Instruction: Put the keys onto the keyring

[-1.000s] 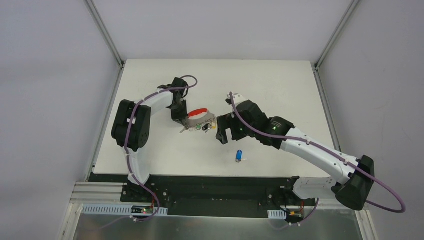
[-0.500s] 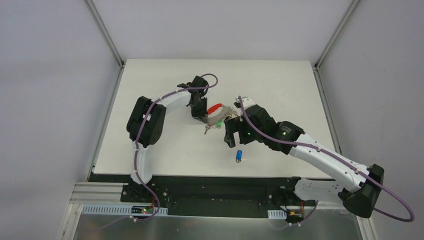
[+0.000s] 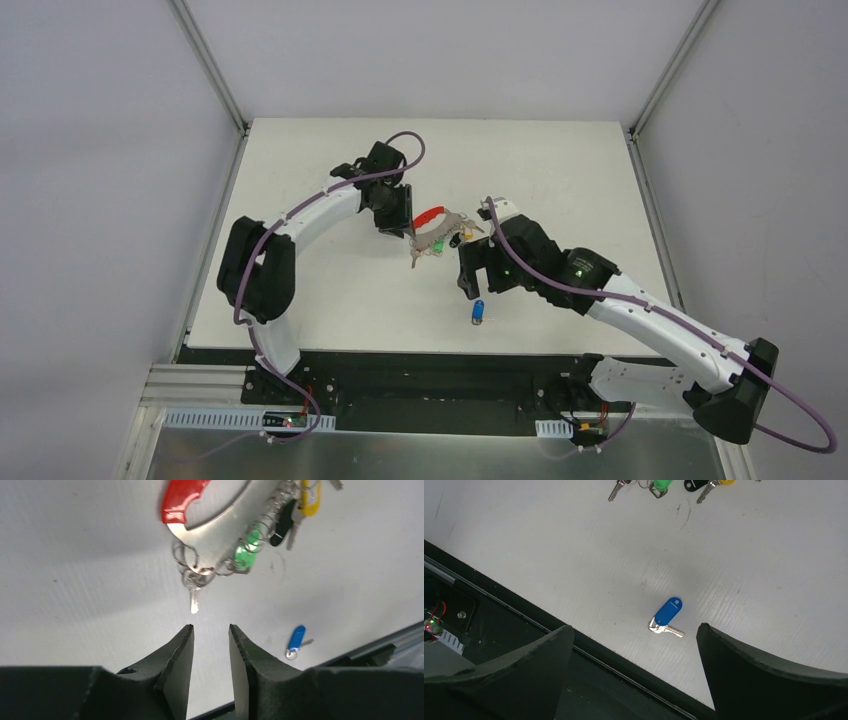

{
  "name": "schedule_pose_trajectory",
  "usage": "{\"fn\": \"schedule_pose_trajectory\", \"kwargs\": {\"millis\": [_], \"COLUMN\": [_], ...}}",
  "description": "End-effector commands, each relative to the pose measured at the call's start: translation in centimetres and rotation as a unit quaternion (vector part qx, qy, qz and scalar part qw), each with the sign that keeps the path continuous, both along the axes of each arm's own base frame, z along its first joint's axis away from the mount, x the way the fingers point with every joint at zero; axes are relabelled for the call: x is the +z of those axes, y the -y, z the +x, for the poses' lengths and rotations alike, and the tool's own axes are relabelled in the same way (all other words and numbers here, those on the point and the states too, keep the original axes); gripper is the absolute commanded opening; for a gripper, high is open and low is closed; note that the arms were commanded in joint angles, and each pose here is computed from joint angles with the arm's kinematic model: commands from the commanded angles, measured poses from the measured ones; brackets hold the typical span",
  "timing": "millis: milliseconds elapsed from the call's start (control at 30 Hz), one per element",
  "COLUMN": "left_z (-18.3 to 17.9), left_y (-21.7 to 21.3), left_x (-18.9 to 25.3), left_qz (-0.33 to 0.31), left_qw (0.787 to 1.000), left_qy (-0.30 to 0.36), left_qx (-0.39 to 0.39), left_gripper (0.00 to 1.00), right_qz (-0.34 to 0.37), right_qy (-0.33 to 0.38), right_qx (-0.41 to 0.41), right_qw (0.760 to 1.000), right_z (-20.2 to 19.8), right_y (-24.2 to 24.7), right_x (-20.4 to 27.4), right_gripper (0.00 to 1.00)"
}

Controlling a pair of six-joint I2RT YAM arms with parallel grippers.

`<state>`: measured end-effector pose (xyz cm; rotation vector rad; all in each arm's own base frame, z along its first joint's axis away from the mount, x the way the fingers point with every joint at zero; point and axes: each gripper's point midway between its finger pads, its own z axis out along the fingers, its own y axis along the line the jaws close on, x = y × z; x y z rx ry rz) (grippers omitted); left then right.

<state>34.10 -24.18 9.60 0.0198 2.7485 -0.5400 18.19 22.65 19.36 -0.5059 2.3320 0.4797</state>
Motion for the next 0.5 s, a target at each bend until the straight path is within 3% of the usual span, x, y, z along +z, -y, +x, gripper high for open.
{"fn": "schedule_pose_trajectory", "kwargs": {"millis": [0,133,467], "left_z": [-3.4,-3.9,-1.9], "left_y": [2.5,3.5,3.1], "left_x": [1.3,0.4,-1.6], "left_qz": [-0.041,-0.032,0.013], "left_qw": [0.998,0.997,0.998], "left_qy": [-0.027,-0.032,-0.016], "left_qx": [-0.042,-0.06,-0.061], "left_gripper": [0.35,0.43,0.44], "right_qz": [-0.007,-0.003,-0.006], "right_qy": [0.0,-0.006,-0.005], "right_qx": [-0.005,-0.003,-0.008], "right_qw": [1.0,1.0,1.0], "right_z": [-0.2,-0.4,-0.5], "right_y": [0.5,0.3,0.7], "right_x": [-0.4,-0.6,-0.6], "right_gripper": [0.98,0.98,0.98]}}
